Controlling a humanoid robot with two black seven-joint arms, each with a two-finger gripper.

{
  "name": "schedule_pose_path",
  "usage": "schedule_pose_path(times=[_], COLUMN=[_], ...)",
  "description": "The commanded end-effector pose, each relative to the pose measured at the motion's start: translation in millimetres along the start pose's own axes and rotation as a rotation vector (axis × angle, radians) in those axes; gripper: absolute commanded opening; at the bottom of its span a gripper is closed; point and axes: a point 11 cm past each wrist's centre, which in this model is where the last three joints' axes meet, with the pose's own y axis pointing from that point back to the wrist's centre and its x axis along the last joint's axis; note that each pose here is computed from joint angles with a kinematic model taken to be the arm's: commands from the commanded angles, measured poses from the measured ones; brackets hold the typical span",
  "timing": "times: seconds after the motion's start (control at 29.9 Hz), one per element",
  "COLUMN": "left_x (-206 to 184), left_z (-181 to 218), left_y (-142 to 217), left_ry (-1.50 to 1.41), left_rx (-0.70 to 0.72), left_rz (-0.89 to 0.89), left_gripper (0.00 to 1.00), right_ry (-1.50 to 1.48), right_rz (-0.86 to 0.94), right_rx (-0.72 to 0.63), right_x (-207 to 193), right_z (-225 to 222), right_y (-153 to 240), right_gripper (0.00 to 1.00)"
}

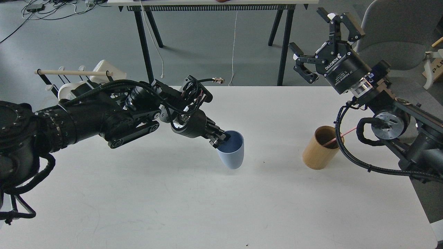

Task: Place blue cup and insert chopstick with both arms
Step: 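Carry the blue cup toward the table center and set it upright, then open the left gripper and withdraw it from the blue cup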

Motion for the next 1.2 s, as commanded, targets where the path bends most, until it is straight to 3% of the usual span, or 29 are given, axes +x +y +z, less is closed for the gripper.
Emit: schedule_pose_path(times=[0.0,0.97,1.17], left_x=[7.7,3.1,3.8], left_z=[8.3,-2.5,-2.4], left_y=[-12.2,-22.6,-22.2], left_ry=[-0.026,-0.045,-0.03], left_rx=[-0.001,0.061,0.056], left_rz=[-0.012,-0.044,-0.037], left_gripper=[0.06,0.12,0.22], right_ry=[0.004,-0.012,-0.012], right_rz=[0.011,0.013,0.013], right_rx=[-0.003,-0.008,-0.008], right_x=[3.7,1.9,1.9], right_z=[0.9,8.1,8.1], right_y=[1.6,2.8,2.8], right_gripper=[1.0,1.0,1.0])
